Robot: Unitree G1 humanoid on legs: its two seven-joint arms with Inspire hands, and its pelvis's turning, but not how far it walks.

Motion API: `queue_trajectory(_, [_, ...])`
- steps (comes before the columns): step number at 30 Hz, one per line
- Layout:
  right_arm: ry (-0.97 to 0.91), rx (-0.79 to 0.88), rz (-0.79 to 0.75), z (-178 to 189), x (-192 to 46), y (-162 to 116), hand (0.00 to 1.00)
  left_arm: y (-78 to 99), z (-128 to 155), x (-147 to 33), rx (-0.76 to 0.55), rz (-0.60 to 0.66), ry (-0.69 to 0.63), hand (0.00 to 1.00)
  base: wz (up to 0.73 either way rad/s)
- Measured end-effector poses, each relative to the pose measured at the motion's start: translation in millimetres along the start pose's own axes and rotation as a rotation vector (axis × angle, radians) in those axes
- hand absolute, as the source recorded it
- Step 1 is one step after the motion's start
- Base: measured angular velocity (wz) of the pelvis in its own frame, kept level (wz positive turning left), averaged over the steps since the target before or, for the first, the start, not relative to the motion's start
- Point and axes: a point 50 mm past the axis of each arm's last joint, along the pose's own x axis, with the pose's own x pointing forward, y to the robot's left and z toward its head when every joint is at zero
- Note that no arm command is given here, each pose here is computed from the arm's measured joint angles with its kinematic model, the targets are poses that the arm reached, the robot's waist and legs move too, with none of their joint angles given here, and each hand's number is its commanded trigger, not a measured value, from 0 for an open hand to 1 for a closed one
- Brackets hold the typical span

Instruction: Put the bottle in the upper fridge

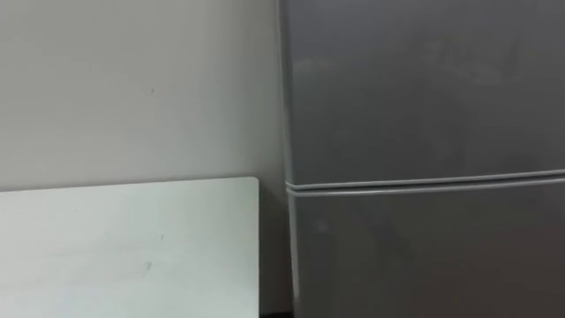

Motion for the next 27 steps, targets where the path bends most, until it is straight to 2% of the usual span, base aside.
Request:
queue_trajectory(8, [0.002,-0.240,0.291,-11.3,-6.9,24.5,0.00,-3.9,8.5,2.1,0.011,-0.010,-0.022,0.00,0.03])
queue_trajectory(13, [0.025,-0.331,0.446,-16.0,-12.0,37.3,0.00,-7.5,11.8,3.1,0.078,-0.022,-0.026,0.00,0.00])
queue_trajectory(27, [0.088,-0.338,0.539,-21.7,-10.8,35.2,0.00,-8.6,14.5,4.2,0.098,-0.022,-0.021,0.00,0.03])
